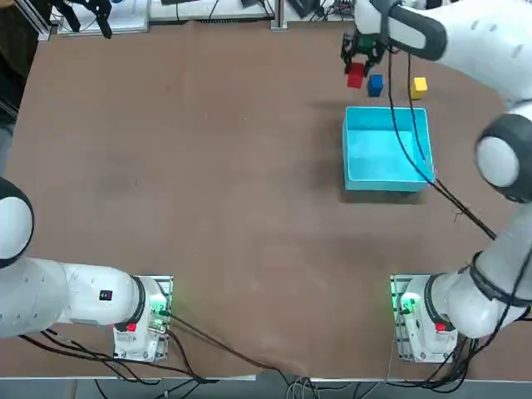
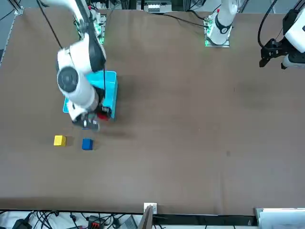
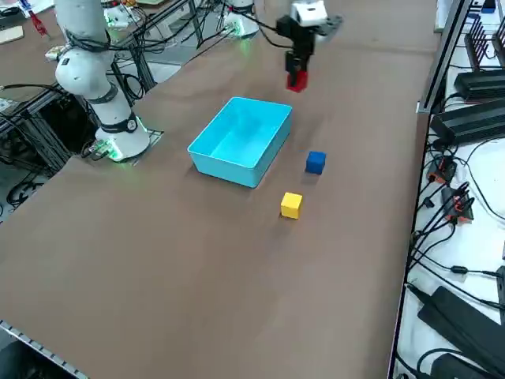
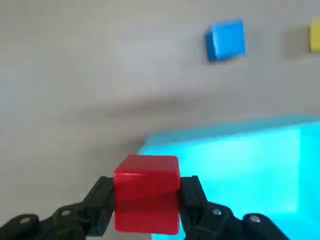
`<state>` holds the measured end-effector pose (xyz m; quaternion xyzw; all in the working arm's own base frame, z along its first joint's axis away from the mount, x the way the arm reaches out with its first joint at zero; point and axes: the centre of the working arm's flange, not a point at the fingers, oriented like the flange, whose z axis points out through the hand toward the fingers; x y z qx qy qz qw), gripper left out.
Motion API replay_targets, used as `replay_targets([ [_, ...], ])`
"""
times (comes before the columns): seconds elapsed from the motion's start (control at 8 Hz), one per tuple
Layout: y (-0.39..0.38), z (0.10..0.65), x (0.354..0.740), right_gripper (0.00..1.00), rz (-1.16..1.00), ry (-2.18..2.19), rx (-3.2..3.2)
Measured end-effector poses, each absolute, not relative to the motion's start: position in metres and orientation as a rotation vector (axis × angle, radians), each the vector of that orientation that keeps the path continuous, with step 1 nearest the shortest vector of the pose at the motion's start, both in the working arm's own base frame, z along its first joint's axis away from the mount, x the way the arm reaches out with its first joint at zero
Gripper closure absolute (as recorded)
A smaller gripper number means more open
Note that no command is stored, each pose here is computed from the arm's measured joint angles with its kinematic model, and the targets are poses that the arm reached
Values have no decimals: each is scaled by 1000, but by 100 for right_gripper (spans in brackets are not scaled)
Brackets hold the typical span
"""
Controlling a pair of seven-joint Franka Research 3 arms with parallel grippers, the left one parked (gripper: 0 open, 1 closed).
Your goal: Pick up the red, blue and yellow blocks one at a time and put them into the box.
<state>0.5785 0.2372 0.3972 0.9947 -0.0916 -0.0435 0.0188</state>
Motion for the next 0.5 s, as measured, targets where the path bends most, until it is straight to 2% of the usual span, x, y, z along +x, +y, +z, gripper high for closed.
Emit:
replay_targets([
  [0.5,202,345,473,30,-99,-245,3102],
])
